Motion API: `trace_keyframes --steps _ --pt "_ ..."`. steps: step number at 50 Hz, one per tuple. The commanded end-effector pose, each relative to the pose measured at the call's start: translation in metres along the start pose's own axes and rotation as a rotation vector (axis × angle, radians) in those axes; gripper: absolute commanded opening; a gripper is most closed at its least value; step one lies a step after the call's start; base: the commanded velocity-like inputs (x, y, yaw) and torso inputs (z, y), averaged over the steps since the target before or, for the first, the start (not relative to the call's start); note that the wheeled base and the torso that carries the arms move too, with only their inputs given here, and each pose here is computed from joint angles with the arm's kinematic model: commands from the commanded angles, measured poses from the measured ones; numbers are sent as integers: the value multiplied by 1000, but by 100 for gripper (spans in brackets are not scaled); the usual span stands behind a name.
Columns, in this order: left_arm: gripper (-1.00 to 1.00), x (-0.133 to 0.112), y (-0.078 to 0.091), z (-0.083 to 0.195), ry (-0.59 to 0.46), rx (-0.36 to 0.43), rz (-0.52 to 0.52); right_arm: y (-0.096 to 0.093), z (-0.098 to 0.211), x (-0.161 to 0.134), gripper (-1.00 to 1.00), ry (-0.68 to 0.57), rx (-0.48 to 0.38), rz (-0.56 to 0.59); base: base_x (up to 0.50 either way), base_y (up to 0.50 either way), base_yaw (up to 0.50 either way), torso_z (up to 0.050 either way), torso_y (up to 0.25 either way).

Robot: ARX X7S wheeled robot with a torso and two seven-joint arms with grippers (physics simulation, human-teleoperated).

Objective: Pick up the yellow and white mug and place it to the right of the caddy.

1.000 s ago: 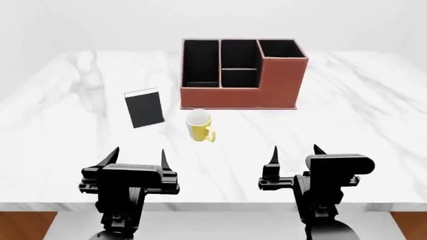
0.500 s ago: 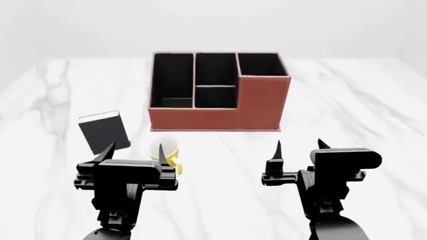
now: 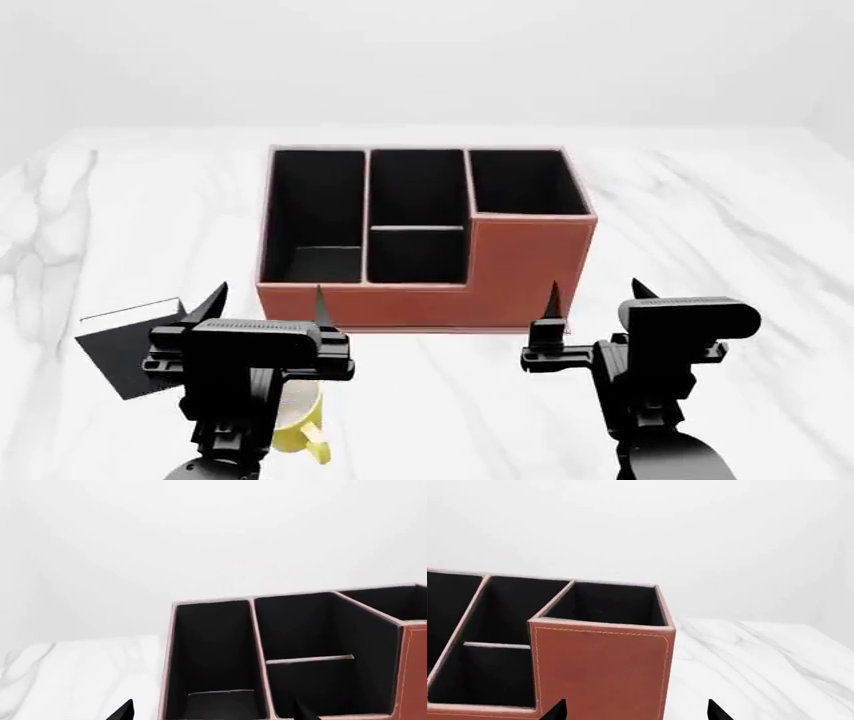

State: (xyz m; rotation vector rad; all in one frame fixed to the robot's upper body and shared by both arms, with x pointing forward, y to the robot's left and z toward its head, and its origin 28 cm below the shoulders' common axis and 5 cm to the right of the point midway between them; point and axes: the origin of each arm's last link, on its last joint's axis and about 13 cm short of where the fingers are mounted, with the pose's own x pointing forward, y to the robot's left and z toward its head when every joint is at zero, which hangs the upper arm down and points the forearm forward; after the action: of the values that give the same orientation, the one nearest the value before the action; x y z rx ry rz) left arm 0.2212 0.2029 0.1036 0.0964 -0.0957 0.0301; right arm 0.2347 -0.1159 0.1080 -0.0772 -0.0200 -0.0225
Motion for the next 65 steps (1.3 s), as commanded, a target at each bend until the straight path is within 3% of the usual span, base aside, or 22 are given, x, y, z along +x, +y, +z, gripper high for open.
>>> trace_keyframes --steps 1,15,24,36,47,65 --pt "100 -1 0 1 -5 2 3 0 -1 0 100 -1 4 3 500 0 0 0 0" --pt "100 -1 1 1 -8 3 10 1 -1 -1 100 -2 9 3 500 0 0 0 1" --pt "100 -2 2 3 -13 -5 20 3 -4 -5 100 5 -17 22 0 0 0 0 1" --pt "100 0 7 8 -22 4 78 19 -10 -26 100 27 -42 265 0 0 0 0 0" --pt "100 -1 11 12 -31 5 113 33 -17 -34 100 63 -14 405 0 0 0 0 0" --pt "100 -1 13 13 -34 4 128 54 -32 -56 100 137 -68 560 0 0 0 0 0"
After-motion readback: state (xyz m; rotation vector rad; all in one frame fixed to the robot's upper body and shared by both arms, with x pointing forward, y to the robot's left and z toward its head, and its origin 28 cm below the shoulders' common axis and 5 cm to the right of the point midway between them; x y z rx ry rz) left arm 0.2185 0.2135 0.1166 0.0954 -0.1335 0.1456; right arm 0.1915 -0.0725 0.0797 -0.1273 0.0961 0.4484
